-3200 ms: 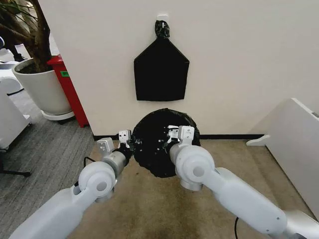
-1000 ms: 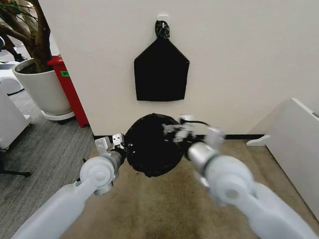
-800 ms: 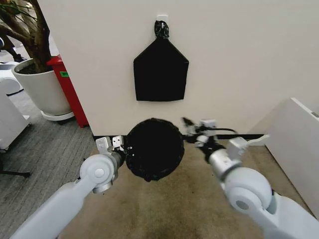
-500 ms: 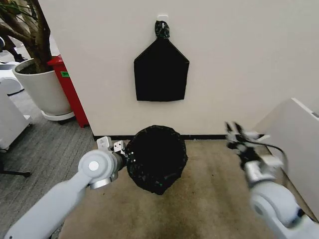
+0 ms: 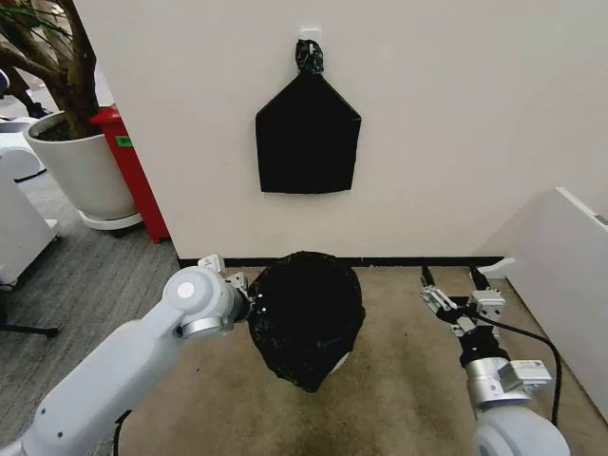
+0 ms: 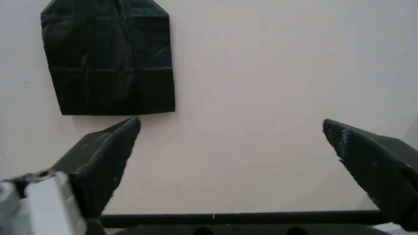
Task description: Place the garbage bag over the trash bin.
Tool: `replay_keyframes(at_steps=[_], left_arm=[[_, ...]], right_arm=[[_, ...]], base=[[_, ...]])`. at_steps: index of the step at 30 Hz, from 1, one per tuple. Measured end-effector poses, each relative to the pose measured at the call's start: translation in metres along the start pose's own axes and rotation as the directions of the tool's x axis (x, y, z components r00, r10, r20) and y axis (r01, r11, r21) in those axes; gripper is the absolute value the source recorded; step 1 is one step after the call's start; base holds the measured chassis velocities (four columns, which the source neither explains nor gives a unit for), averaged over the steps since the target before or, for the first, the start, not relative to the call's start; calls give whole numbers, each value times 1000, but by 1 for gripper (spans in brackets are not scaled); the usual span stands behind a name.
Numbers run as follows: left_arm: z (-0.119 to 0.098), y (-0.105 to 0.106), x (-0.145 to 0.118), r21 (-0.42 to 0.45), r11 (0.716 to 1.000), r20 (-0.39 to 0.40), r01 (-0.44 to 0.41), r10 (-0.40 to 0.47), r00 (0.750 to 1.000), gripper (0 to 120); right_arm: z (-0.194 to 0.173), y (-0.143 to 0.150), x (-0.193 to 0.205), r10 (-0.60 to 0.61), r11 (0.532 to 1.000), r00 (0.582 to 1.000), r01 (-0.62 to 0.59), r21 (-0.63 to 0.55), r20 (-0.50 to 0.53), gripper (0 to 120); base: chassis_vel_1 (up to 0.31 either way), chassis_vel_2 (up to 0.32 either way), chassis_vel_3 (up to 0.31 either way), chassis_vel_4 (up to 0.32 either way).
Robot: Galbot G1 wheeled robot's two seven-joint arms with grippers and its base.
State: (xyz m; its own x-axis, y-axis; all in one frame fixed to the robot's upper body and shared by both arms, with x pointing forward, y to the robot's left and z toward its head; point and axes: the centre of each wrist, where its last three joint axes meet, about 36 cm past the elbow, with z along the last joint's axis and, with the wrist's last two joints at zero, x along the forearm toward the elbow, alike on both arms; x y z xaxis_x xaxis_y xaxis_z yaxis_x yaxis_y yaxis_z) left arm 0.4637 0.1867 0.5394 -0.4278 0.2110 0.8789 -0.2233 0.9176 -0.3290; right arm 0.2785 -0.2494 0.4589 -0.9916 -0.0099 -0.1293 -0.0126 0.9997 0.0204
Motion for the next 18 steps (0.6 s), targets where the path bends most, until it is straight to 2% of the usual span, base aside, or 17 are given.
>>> replay_keyframes(at_steps=[8, 14, 18], left_arm=[[1, -8, -22, 6, 999, -3, 34, -34, 999, 0], [5, -12, -54, 5, 997, 7, 71, -71, 997, 0], [8, -14, -64, -3, 996, 7, 84, -84, 996, 0]], right_arm=[[2, 2, 2, 10, 1000, 1000, -10, -13, -13, 100], [4, 6, 3, 15, 999, 1000, -16, -28, -25, 100], [6, 7, 3, 17, 999, 999, -18, -30, -31, 100]], base=[[0, 0, 0, 0], [0, 0, 0, 0], [0, 0, 0, 0]])
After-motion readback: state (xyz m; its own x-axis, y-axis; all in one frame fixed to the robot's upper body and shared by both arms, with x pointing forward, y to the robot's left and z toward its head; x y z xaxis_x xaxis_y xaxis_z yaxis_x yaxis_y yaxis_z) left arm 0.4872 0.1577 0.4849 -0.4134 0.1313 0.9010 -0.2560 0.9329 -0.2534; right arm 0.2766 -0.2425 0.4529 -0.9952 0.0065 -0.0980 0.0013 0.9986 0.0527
